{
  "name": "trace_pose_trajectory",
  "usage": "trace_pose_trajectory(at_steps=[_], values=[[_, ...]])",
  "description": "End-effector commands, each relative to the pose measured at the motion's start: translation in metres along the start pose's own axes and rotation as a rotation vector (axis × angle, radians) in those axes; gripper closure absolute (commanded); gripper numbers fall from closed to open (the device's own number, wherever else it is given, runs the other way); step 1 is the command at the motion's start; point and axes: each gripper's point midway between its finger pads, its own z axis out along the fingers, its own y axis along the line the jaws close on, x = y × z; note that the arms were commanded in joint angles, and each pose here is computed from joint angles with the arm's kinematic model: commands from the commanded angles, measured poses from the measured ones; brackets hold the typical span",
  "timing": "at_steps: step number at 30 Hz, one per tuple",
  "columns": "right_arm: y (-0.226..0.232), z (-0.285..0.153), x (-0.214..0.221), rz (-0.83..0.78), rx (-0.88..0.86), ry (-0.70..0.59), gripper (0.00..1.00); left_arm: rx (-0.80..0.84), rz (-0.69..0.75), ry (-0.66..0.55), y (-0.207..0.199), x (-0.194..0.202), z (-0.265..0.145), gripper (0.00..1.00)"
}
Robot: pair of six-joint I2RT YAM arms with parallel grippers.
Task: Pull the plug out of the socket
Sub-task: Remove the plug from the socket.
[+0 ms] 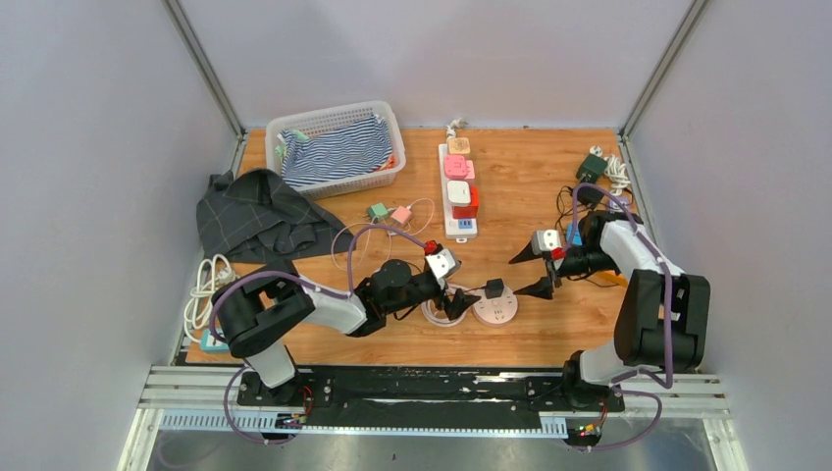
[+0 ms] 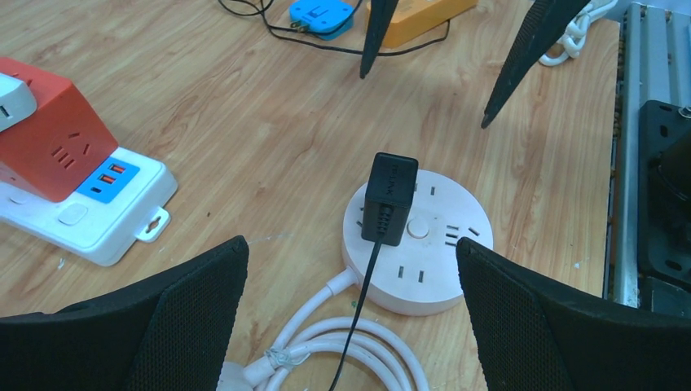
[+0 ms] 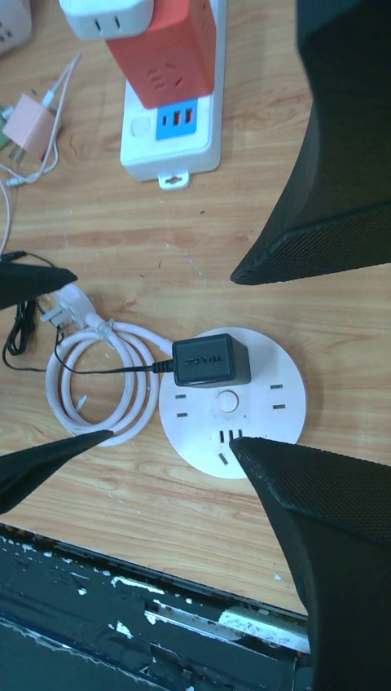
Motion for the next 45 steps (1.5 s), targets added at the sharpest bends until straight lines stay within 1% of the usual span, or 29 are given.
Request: trace_pose_trajectory(at_steps=[1,7,11,20,25,35,39,43,45], values=[[0.006,0.010,0.012,-0.009,-0.071,0.045,0.31,-0.037,-0.003,-0.035,0.009,-0.008,0.005,0.00],[0.007,0.020,0.027,0.027,-0.129,0.113,0.34,-0.045,-0.003,-0.027,0.012,-0.004,0.006,0.00],[0.011,0.034,0.029,0.041,-0.203,0.144,0.38,-0.046,-0.002,-0.023,0.012,-0.002,0.007,0.00],[0.019,0.049,0.043,0.023,-0.310,0.259,0.40,-0.048,-0.002,-0.024,0.013,0.000,0.008,0.00],[0.020,0.053,0.045,0.022,-0.326,0.280,0.49,-0.046,-0.005,-0.027,0.014,0.002,0.007,0.00],[0.023,0.057,0.057,0.000,-0.355,0.362,0.65,-0.048,0.001,-0.028,0.015,0.003,0.004,0.00],[0.022,0.056,0.058,0.002,-0.352,0.371,0.76,-0.041,0.001,-0.031,0.014,0.003,0.003,0.00],[0.019,0.053,0.060,0.005,-0.344,0.399,0.90,-0.039,-0.002,-0.040,0.014,0.001,0.002,0.00],[0.018,0.052,0.062,0.011,-0.337,0.410,0.94,-0.039,-0.003,-0.045,0.015,0.000,0.001,0.00]])
